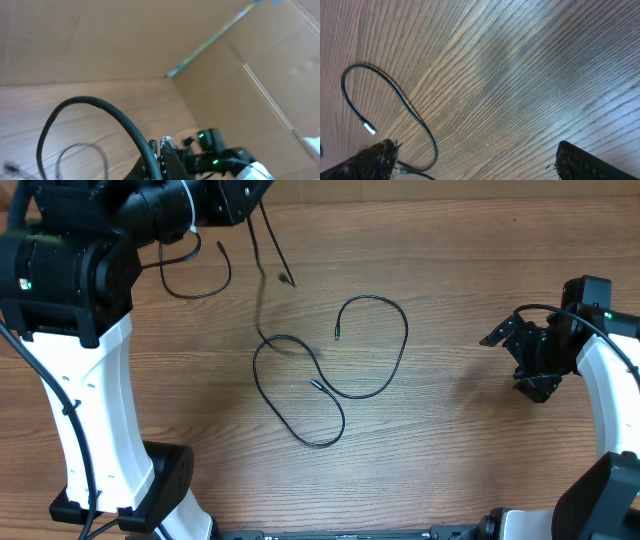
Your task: Untangle cables
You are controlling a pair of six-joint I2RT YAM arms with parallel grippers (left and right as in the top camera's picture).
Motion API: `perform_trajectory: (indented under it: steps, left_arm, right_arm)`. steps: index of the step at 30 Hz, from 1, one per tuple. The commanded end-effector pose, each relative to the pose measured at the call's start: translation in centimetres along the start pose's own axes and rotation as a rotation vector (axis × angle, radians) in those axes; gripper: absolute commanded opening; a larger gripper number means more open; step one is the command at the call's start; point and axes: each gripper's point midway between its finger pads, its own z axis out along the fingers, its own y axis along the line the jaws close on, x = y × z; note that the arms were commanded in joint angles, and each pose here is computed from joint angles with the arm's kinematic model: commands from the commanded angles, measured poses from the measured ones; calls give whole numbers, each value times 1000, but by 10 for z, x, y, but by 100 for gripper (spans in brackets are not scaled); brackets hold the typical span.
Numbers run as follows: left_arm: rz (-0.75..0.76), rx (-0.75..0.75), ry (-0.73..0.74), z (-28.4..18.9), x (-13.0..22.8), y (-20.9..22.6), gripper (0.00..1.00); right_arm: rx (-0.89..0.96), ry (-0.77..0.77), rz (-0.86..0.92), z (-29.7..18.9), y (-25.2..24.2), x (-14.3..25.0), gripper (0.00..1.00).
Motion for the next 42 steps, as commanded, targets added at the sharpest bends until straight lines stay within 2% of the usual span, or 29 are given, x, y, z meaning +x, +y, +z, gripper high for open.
perform_trajectory:
  steps: [1,4,8,12,15,20,26,36,42]
  left_arm:
    - [-76,107,13,-5,0,-26,4]
    - [-178,83,-8,-5,-5,-22,4]
    - [-260,-207,-75,-9,-1,34,4]
    - [-305,-553,-143,-32,7,94,4]
    - [-317,-713,-174,-51,10,122,4]
    - [-386,-775,-179,-70,14,142,4]
    - [-635,-866,-223,-97,30,166,4]
    - [-639,-887,-219,-98,29,175,4]
    - [-667,-869,-166,-81,34,184,4]
  right_arm:
    - [-13,-9,-13,-2,5,-4,100]
    - [-13,-9,-13,-2,5,-4,100]
    - [-13,-9,-13,-2,5,-4,100]
    - [-13,-9,-13,-2,5,-4,100]
    - [-13,-9,-13,-2,5,-4,100]
    - [-13,-9,-13,-2,5,-4,100]
    - [-13,-9,-13,-2,5,-4,100]
    - [-13,-9,-13,-2,5,-4,100]
    - [-13,-9,-13,-2,5,-4,100]
